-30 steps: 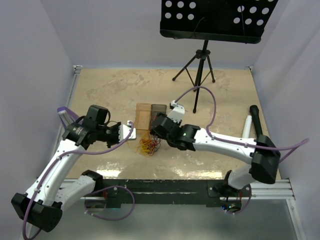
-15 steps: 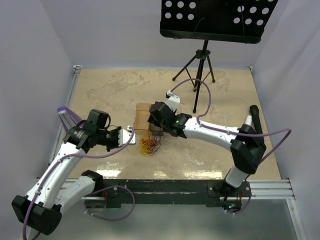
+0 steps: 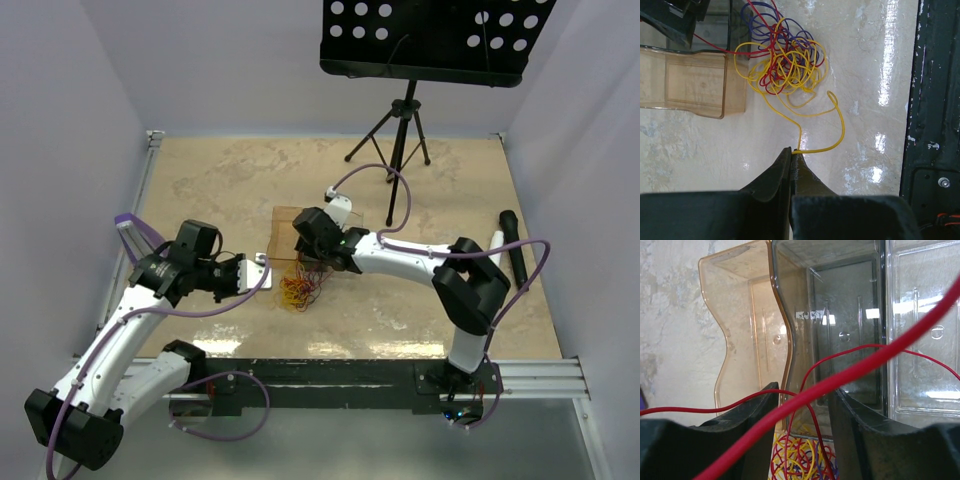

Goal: Untangle the cables
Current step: Untie the cable.

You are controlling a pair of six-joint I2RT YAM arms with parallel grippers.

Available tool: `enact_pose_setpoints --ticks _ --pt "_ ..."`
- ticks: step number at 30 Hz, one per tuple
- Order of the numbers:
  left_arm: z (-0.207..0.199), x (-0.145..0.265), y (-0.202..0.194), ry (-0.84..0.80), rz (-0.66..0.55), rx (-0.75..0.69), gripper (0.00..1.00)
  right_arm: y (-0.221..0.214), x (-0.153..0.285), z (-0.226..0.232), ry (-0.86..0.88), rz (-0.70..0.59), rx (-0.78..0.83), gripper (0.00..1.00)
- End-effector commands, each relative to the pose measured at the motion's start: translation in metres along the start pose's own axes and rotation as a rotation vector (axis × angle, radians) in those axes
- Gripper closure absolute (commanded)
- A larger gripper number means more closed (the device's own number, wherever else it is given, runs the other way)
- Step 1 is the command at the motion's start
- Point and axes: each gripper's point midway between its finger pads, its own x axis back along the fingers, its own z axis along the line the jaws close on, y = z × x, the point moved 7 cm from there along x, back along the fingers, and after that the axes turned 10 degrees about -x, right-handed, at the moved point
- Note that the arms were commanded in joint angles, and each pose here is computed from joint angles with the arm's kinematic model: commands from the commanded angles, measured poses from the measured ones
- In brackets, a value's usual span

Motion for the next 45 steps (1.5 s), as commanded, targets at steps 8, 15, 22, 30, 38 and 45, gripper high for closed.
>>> enact_pose_setpoints --ticks 8,15,22,30,38,45 --pt "0.002 -0.003 -0.002 0.018 -0.006 -0.025 1.0 0.016 -0.009 0.011 0.043 -0.051 -0.089 0.6" --pt "0.002 -0.003 -0.003 0.018 -0.003 -0.028 1.0 0.01 -0.012 0.007 0.037 -0.031 -0.09 0.61" --pt "0.003 -0.003 -0.002 0.022 -0.008 -0.026 1.0 0.004 -0.017 0.005 0.031 -0.009 -0.103 0.63" --pt "0.002 -0.003 -0.003 0.017 -0.006 -0.025 1.0 0.006 -0.016 0.006 0.062 -0.035 -0.162 1.0" --pt "-0.002 -0.004 -0.007 0.008 0.01 -0.017 1.0 0.024 0.014 0.011 0.106 -0.103 -0.187 1.0" --pt "-0.003 -0.01 -0.013 -0.002 0.024 -0.006 1.0 0.061 0.114 0.044 0.181 -0.296 -0.181 1.0"
